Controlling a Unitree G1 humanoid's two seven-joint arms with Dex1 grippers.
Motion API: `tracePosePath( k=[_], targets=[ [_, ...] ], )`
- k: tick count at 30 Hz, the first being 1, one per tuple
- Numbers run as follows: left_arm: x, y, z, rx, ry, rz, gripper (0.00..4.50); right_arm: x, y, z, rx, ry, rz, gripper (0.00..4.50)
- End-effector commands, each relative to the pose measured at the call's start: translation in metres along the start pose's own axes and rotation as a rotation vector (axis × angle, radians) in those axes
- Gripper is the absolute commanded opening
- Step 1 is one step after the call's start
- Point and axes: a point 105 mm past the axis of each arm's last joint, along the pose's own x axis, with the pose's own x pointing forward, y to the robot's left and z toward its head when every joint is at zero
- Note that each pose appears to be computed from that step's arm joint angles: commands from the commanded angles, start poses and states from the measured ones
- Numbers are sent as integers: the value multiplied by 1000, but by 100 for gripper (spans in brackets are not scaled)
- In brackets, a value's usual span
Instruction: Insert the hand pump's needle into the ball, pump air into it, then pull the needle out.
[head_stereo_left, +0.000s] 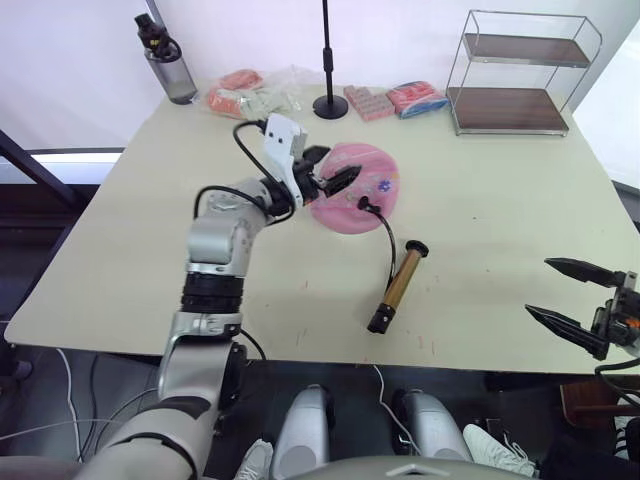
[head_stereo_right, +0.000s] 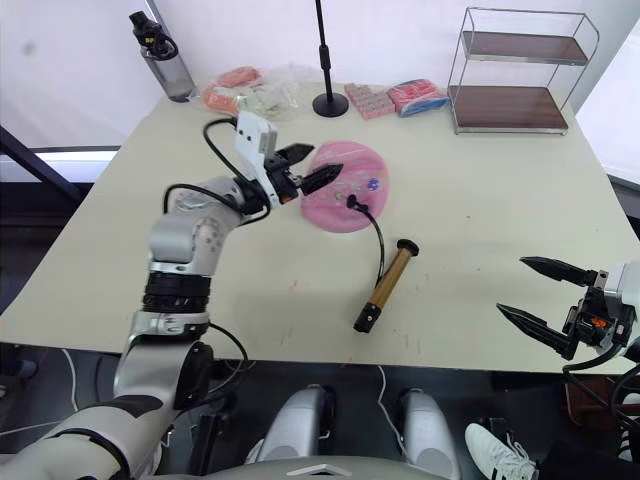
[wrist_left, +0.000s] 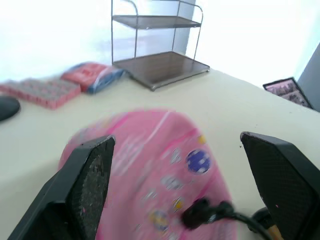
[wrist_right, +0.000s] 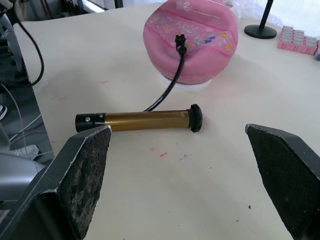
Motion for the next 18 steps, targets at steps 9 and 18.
tracePosePath(
  k=[9, 18],
  targets=[
    [-29, -55, -23, 38, 233, -187, 430, -6, 15, 10, -42, -48, 27, 450],
    [-33, -108, -83, -74, 425, -281, 430, -8, 29, 7, -50, -25, 56, 450]
  ],
)
